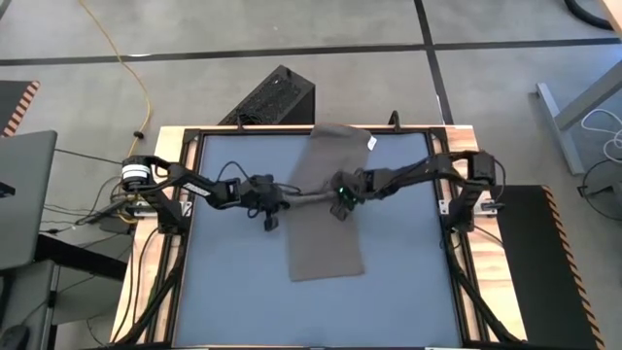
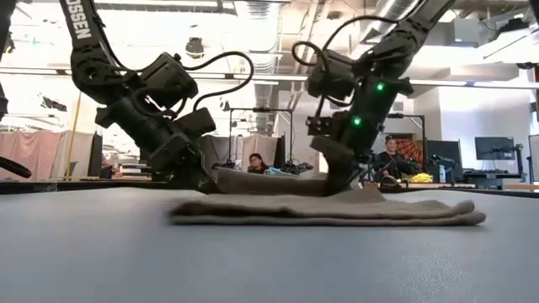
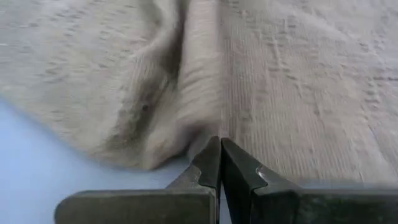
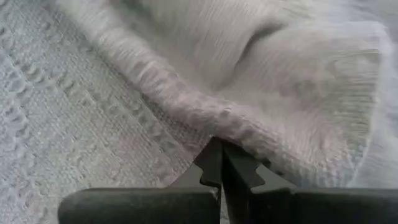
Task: Roll towel
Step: Roll the gray towel
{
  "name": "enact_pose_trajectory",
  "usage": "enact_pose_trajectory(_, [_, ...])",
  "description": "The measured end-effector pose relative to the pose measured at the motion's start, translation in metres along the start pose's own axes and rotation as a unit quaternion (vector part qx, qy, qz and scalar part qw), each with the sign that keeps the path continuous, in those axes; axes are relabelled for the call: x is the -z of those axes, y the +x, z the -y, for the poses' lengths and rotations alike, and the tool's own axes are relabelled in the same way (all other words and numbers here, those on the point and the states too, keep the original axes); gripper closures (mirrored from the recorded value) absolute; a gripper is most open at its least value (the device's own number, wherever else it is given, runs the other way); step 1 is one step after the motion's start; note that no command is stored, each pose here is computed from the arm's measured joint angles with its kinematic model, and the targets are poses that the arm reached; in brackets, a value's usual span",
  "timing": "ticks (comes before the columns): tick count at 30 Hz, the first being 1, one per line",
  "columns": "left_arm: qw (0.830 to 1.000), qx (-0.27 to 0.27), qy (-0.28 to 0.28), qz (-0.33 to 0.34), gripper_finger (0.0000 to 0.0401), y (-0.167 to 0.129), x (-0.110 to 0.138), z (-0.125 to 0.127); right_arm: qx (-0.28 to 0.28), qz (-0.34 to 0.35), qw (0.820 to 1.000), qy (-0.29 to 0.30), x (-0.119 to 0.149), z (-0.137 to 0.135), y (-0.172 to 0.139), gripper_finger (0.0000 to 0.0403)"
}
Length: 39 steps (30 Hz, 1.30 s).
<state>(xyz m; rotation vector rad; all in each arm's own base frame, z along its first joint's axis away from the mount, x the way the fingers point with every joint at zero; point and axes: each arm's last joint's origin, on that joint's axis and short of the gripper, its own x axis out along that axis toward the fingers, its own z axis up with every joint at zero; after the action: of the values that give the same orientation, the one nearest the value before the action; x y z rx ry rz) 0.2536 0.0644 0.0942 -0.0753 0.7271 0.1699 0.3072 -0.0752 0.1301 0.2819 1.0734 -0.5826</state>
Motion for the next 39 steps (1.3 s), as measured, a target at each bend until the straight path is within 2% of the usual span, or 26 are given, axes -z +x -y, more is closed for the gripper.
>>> enact_pose_trajectory(4, [0.999, -0.025, -0.012, 0.034, 0.0401, -0.001, -0.007, -0.002, -0.025, -0.013, 1.000, -0.011, -0.004, 0.016, -0.002, 0.0376])
enact_pose_trajectory(11, [0.998, -0.024, -0.036, 0.054, 0.0401, -0.002, -0.010, -0.002, -0.056, -0.020, 0.997, -0.043, -0.004, 0.020, -0.018, 0.0376])
enact_pose_trajectory(15, [0.996, -0.006, -0.042, 0.081, 0.0401, -0.011, -0.020, 0.002, -0.069, -0.001, 0.997, -0.042, -0.007, 0.024, -0.040, 0.0376])
enact_pose_trajectory(19, [0.992, 0.016, -0.038, 0.119, 0.0401, -0.025, -0.033, 0.014, -0.122, 0.002, 0.992, -0.041, -0.007, 0.023, -0.058, 0.0376])
enact_pose_trajectory(23, [0.984, 0.093, -0.019, 0.148, 0.0401, -0.035, -0.042, 0.045, -0.162, 0.002, 0.986, -0.043, -0.004, 0.015, -0.072, 0.0376])
enact_pose_trajectory(26, [0.977, 0.151, 0.015, 0.148, 0.0401, -0.037, -0.038, 0.080, -0.179, -0.014, 0.983, -0.049, 0.005, -0.003, -0.080, 0.0376])
enact_pose_trajectory(31, [0.970, 0.170, 0.060, 0.162, 0.0401, -0.032, -0.024, 0.124, -0.182, 0.003, 0.980, -0.085, 0.034, -0.062, -0.101, 0.0376])
enact_pose_trajectory(35, [0.959, 0.198, 0.085, 0.184, 0.0401, -0.033, -0.019, 0.144, -0.167, 0.043, 0.980, -0.099, 0.072, -0.110, -0.122, 0.0376])
enact_pose_trajectory(39, [0.957, 0.198, 0.101, 0.188, 0.0396, -0.032, -0.019, 0.156, -0.155, 0.098, 0.978, -0.101, 0.110, -0.145, -0.134, 0.0376])
